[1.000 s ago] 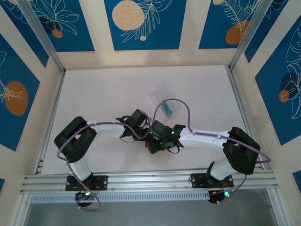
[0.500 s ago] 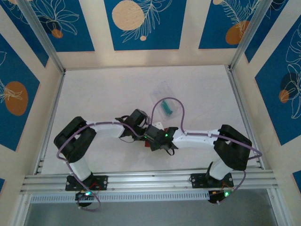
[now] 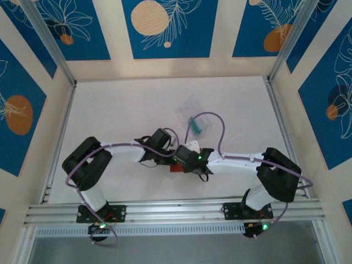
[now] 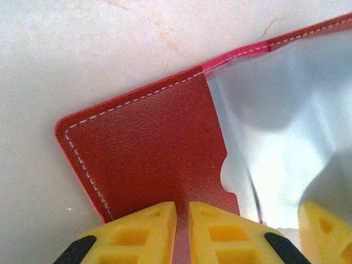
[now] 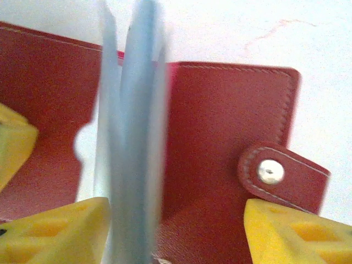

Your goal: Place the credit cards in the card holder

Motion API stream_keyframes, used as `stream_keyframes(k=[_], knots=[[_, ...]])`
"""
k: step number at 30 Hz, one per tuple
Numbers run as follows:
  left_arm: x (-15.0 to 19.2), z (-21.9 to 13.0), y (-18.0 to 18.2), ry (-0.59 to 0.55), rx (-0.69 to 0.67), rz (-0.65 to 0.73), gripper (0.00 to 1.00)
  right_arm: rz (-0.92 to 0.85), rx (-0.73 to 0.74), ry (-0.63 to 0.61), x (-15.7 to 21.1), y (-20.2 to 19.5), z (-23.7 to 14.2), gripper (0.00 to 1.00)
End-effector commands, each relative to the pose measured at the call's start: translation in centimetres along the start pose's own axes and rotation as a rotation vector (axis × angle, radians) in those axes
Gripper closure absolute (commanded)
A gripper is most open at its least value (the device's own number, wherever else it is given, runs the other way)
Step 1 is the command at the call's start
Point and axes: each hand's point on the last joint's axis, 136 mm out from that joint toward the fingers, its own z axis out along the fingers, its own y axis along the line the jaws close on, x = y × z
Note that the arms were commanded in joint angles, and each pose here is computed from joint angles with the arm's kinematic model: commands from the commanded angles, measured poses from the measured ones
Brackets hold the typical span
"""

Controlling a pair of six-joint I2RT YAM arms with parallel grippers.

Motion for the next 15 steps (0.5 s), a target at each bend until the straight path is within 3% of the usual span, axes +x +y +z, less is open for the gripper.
stream_keyframes(k=[1, 12, 15], knots=[[2.6, 0.2, 1.9, 0.073, -0.071, -0.008, 0.84, 0.109, 0.032, 0.037, 0.7, -2.1, -0.1, 0.38], [1.1, -1.0, -0.4, 0.049, -0.014, 0.013, 0.83, 0.238, -0.079, 0.180, 1.9, -2.4, 2.0, 0.44], [0.0, -1.8, -1.9, 0.029, 0.023, 0.022, 0.82, 0.264, -0.106, 0.214, 2.3, -2.2, 2.5, 0.50]])
